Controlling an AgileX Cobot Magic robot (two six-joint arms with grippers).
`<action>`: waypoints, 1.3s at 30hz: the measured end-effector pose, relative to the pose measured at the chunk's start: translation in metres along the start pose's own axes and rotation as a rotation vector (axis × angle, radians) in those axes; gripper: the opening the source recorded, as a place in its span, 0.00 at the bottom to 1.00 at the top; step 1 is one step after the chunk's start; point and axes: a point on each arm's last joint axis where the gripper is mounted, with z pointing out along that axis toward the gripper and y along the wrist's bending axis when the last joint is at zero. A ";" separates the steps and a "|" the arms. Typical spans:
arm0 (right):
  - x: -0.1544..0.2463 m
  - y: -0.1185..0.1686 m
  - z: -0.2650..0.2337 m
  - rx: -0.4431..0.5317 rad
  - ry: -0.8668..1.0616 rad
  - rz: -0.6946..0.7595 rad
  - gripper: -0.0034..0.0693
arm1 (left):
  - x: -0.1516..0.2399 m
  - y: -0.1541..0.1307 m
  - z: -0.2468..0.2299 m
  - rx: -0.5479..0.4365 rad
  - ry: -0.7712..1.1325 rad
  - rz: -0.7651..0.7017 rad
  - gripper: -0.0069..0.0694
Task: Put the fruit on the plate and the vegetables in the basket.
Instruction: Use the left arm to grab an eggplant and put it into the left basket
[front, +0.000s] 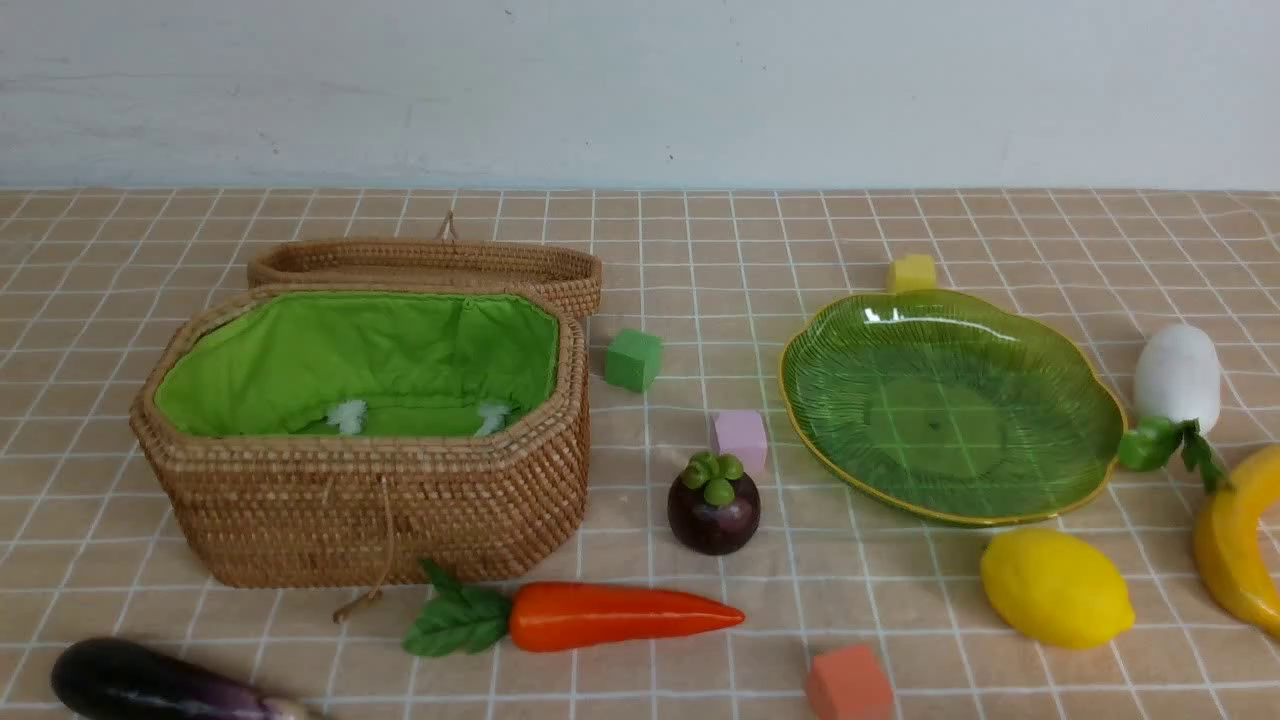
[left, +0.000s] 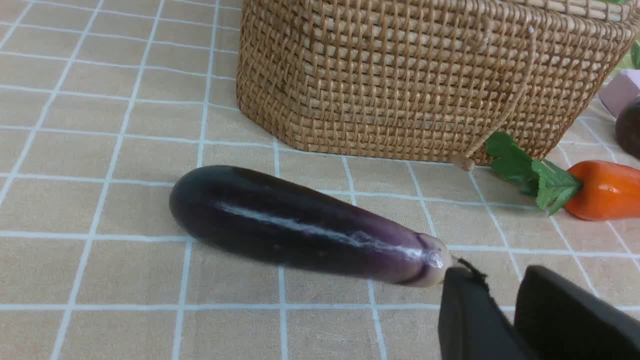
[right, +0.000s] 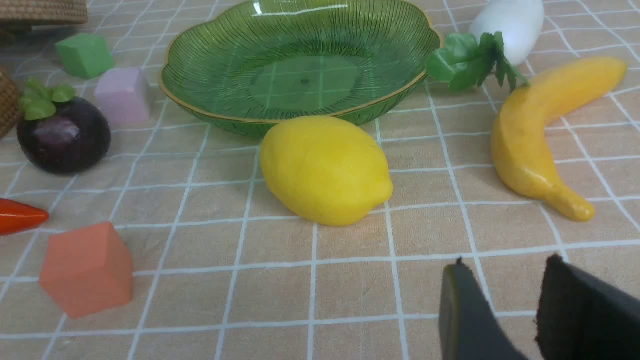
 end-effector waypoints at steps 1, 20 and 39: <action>0.000 0.000 0.000 0.000 0.000 0.000 0.38 | 0.000 0.000 0.000 0.000 0.000 0.000 0.28; 0.000 0.000 0.000 0.000 0.000 0.000 0.38 | -0.001 0.000 0.000 0.002 -0.008 0.000 0.28; 0.000 0.000 0.000 0.000 0.000 0.000 0.38 | -0.036 -0.005 -0.008 0.193 -0.377 -0.667 0.30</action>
